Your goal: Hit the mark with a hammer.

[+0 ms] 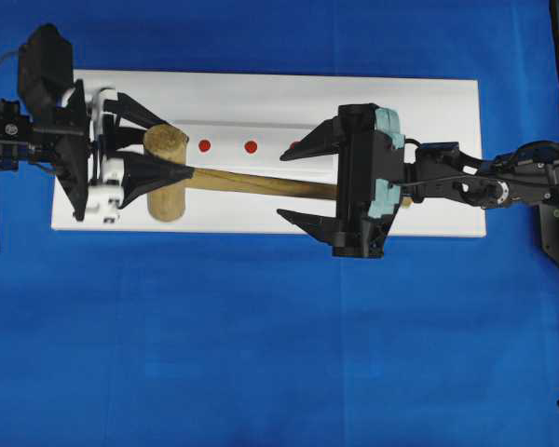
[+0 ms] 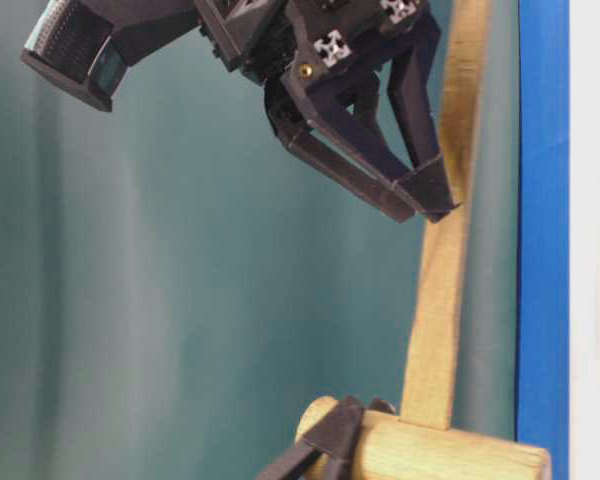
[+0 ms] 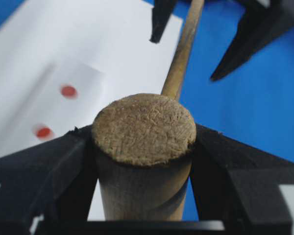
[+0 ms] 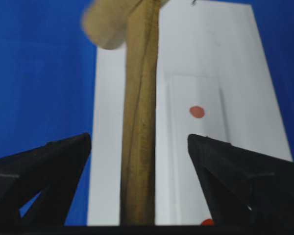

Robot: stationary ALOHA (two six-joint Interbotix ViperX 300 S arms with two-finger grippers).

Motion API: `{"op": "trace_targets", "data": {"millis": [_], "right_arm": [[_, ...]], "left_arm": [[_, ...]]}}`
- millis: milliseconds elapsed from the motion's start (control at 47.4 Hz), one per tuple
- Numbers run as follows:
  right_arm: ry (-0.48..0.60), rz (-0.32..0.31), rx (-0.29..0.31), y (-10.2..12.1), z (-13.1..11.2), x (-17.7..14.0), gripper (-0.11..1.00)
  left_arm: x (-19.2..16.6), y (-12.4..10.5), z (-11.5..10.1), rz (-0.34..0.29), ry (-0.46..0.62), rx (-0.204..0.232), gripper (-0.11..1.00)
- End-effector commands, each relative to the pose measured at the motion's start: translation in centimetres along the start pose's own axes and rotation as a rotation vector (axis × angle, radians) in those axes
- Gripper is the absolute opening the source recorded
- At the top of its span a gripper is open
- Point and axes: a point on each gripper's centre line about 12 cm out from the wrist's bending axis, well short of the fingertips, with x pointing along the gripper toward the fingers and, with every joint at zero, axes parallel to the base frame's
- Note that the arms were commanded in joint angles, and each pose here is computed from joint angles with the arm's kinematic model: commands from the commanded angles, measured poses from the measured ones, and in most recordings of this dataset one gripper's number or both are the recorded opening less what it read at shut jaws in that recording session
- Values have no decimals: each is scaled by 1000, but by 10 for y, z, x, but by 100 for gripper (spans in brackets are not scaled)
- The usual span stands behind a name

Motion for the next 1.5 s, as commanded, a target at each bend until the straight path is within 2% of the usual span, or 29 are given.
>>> {"op": "trace_targets", "data": {"millis": [0, 42, 63, 211, 295, 358, 675, 970, 1033, 1180, 1265, 1307, 1476], "right_arm": [[-50, -5, -20, 0, 15, -6, 91], [-47, -5, -36, 0, 14, -5, 91], [-47, -5, -42, 0, 14, -5, 91], [-47, -16, -102, -1, 13, -3, 91], [-47, -24, -130, -1, 13, -2, 91], [-50, -29, -141, -2, 14, -2, 91], [-19, -53, -194, -2, 5, 15, 91], [1, -66, -209, -4, 2, 31, 86], [0, -67, -210, -5, 2, 31, 78], [2, -62, -210, -4, 2, 31, 33], [6, -58, -208, -4, 1, 31, 13], [5, -59, -207, -4, 1, 31, 8], [5, -59, -205, -4, 1, 31, 8]], "left_arm": [[-3, -8, 15, -28, -46, -129, 48], [-4, -8, 15, -31, -46, -198, 48], [-4, -8, 15, -33, -46, -247, 48], [-4, -7, 13, -23, -27, -429, 48], [-4, -5, 10, -4, -5, -486, 48], [-4, -4, 8, 11, 10, -505, 48], [-4, -5, 9, 15, 16, -509, 48], [-4, -7, 8, 8, 21, -502, 48], [-4, -7, 8, 10, 20, -502, 48], [-3, -7, 7, 11, 24, -494, 48], [-2, -8, 8, 10, 23, -485, 48], [-1, -7, 9, 11, 22, -475, 48], [0, -8, 9, 10, 22, -450, 48]]}}
